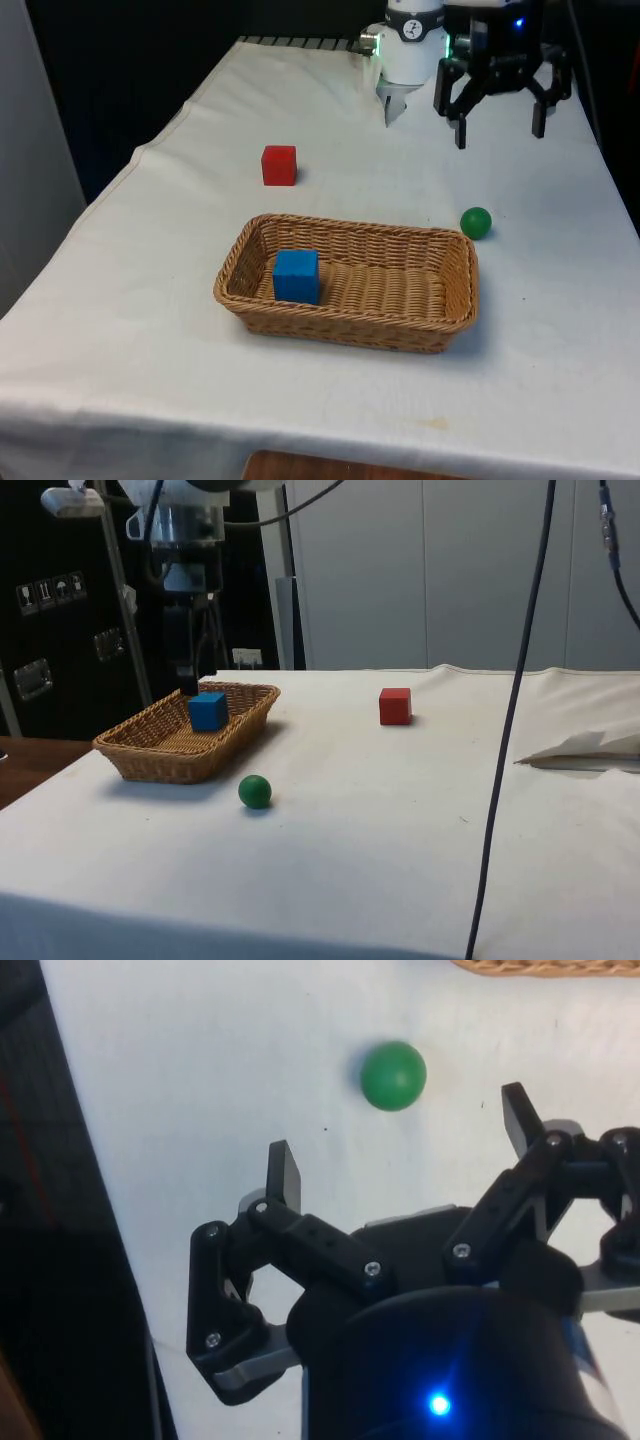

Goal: Place all non-red objects into the basket.

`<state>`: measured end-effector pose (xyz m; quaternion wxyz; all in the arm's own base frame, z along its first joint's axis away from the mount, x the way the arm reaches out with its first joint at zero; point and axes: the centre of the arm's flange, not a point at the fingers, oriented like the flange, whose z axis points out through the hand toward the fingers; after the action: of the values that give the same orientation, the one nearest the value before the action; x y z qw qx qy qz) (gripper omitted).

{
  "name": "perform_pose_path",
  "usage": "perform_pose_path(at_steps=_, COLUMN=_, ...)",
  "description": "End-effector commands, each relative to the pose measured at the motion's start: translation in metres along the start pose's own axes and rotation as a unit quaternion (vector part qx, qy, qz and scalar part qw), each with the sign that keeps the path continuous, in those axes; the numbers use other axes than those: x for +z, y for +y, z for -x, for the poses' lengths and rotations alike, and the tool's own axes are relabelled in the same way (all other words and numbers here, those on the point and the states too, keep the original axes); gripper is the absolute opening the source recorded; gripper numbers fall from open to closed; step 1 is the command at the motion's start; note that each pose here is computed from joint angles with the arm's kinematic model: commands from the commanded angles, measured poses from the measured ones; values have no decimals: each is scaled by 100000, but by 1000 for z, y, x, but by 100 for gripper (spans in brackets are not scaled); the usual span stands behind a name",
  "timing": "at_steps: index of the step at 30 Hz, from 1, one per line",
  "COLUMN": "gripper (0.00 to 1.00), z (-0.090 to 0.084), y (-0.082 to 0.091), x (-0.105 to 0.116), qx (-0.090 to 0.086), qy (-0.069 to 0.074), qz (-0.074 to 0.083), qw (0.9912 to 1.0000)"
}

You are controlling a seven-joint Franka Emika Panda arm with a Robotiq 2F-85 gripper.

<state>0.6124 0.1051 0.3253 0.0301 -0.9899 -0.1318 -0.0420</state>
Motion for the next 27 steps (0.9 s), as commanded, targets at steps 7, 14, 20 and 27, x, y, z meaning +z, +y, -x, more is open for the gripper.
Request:
perform_pose_path(at_steps=7, gripper=100, z=3, y=-5, x=9, qx=-1339, qy=-387, qz=526, qw=99989)
perform_pose_path(at_steps=14, gripper=100, z=7, y=-6, x=21, qx=-1611, qy=-1381, qz=512, qw=99976)
perform_pose_path(at_steps=20, gripper=100, z=9, y=-8, x=40, qx=-2382, qy=-1783, qz=1379, qw=99946)
perform_pose_path(at_steps=27, gripper=100, z=13, y=-12, x=57, qx=-3035, qy=-2494, qz=1509, qw=99911)
